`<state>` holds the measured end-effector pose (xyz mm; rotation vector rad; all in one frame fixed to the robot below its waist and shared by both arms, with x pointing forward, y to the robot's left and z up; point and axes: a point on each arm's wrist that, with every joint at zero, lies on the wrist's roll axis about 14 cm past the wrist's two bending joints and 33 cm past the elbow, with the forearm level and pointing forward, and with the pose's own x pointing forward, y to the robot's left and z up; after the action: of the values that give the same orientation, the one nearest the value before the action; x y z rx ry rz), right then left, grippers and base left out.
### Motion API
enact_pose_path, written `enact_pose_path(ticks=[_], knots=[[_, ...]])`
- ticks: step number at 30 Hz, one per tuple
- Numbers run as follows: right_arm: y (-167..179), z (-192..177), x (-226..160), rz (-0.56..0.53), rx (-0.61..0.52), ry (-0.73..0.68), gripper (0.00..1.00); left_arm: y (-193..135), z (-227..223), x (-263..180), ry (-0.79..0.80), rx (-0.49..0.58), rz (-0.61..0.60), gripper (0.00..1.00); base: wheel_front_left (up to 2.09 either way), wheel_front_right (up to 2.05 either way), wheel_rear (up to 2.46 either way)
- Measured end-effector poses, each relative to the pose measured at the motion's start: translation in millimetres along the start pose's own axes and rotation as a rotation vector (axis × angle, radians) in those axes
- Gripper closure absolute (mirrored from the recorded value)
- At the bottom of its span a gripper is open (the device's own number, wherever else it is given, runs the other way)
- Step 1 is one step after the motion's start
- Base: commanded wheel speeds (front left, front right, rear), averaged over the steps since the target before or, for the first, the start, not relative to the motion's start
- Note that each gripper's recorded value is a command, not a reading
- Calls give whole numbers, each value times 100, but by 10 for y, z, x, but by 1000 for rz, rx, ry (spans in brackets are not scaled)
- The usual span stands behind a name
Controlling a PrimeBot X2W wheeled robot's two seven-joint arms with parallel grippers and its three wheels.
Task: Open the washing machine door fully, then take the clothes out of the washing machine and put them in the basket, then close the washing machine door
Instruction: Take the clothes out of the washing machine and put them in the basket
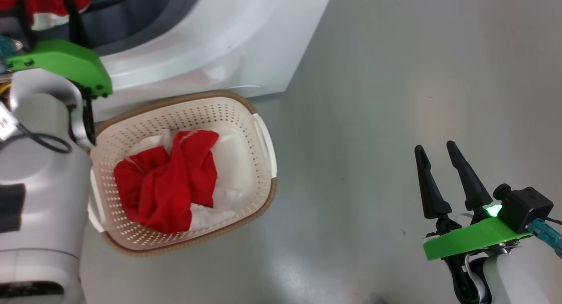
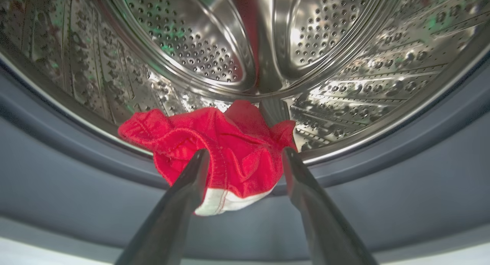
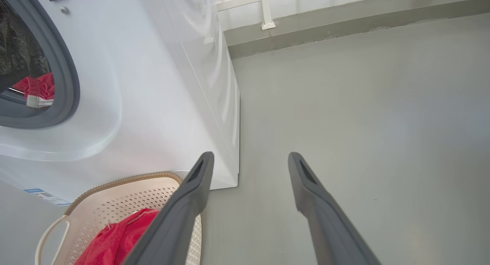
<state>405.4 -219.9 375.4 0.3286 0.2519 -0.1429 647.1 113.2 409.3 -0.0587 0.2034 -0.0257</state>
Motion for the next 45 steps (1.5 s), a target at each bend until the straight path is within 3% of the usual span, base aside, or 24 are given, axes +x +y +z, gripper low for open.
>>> enact_pose_path(ticks=[11, 26, 27, 28, 30, 37, 45], knots=[[-200, -80, -46, -64, -10, 26, 0, 125, -327, 297, 120, -13, 63, 0, 0, 0, 0], [-263, -102, 116, -78, -21, 26, 0, -49, -466, 595, 148, 6, -16, 0, 0, 0, 0], [-271, -103, 109, -80, -21, 26, 0, -49, -464, 601, 143, 7, -20, 3, 0, 0, 0], [-276, -102, 106, -82, -21, 27, 0, -54, -469, 604, 144, 8, -23, 52, 0, 0, 0], [-275, -107, 105, -82, -22, 28, 0, -67, -466, 609, 139, 11, -27, 100, 0, 0, 0], [-226, -134, 121, -68, -16, 34, 0, -71, -408, 608, 115, 21, -35, 100, 0, 0, 0], [-138, -57, 124, -43, -8, 11, 0, -152, 48, 532, -33, -3, -63, 100, 0, 0, 0]])
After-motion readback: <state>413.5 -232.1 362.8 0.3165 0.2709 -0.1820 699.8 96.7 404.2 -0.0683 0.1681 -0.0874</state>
